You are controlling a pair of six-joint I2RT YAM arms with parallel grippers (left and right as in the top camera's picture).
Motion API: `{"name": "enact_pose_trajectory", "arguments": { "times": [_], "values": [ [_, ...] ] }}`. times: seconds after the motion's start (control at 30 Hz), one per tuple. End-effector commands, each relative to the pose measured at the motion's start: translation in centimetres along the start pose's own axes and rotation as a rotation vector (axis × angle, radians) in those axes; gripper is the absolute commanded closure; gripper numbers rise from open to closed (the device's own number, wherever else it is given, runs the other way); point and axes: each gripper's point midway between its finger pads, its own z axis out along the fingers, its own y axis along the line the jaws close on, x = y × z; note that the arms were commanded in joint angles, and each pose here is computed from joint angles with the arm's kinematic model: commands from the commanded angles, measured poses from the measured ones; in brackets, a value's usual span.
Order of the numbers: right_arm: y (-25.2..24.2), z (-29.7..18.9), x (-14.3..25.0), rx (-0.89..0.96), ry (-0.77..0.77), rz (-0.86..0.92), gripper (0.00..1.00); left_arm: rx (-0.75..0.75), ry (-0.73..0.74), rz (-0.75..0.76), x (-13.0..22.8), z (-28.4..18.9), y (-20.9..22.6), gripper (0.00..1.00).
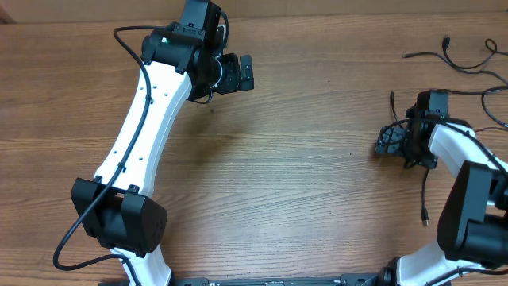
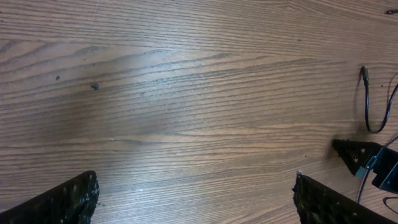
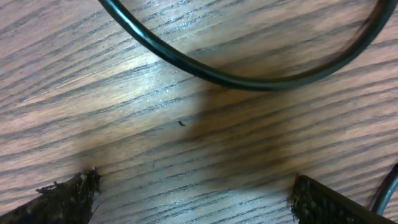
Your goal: Untangle cables
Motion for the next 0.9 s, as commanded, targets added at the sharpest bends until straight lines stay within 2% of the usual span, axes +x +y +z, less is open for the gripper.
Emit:
{"name": "enact_pose_trajectory", "arguments": {
  "times": [0.0, 0.87],
  "values": [
    [-2.0, 2.1, 3.7, 0.081, 0.101, 0.022, 0.00, -0.005, -0.007, 0.009, -0.3, 0.0, 0.2, 0.01],
    [-11.9, 2.2, 3.8, 0.130, 0.068, 0.365, 0.00, -0.005, -0.008, 0.008, -0.3, 0.0, 0.2, 0.00]
  ]
}}
